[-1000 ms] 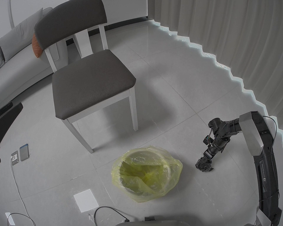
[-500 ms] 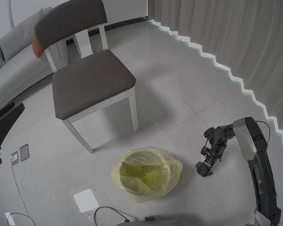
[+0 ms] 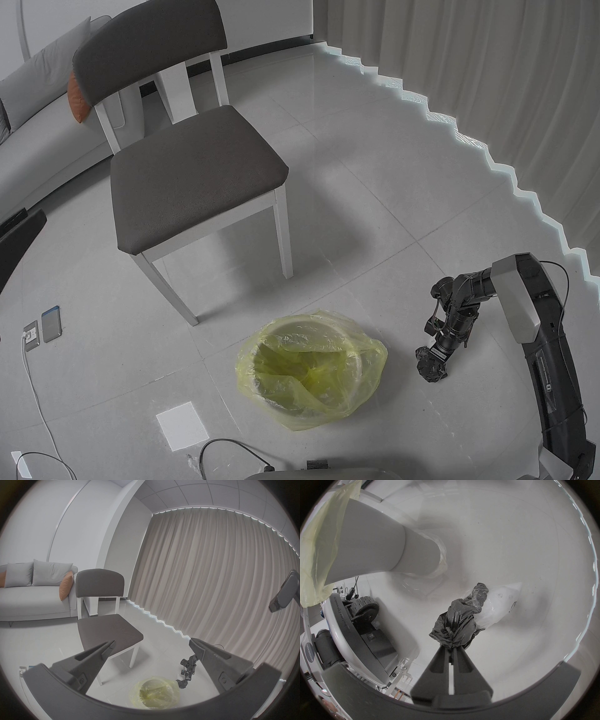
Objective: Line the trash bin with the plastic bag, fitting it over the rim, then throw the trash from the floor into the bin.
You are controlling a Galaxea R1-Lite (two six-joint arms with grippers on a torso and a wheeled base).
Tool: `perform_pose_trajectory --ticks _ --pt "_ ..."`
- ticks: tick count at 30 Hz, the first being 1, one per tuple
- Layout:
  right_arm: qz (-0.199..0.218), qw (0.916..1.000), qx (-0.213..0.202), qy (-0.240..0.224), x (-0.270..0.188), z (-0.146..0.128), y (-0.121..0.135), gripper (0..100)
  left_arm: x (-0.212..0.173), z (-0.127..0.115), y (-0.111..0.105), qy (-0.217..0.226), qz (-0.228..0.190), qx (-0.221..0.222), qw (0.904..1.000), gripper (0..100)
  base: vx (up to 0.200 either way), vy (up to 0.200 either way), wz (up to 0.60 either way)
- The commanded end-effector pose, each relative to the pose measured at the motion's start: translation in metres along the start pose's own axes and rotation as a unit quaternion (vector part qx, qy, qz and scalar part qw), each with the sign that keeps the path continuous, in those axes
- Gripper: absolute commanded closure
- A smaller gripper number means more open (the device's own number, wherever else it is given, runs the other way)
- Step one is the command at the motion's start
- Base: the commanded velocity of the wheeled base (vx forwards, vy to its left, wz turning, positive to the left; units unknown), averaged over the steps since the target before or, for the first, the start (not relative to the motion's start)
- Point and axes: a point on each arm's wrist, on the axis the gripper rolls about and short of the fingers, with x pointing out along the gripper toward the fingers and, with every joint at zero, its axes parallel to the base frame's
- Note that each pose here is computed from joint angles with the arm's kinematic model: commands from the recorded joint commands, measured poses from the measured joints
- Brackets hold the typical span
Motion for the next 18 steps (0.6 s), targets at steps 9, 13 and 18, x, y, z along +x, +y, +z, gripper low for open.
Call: perform_pose_trajectory --ticks 9,13,18 --pt "-0.016 0.9992 0.014 -0.034 -0.055 -0.003 -0.015 100 0.002 -0.005 0.001 0.009 0.003 -0.007 0.9999 0 0.0 0.0 0.0" --pt "-0.042 0.9962 0.015 -0.075 -0.101 -0.001 -0.018 100 0.003 -0.006 0.002 0.012 0.004 -0.019 0.9997 0 0.0 0.0 0.0" --pt "-0.064 0.9919 0.011 -0.109 -0.154 -0.011 -0.011 100 0.006 -0.007 0.003 0.016 0.012 -0.034 0.9992 0 0.0 0.0 0.0"
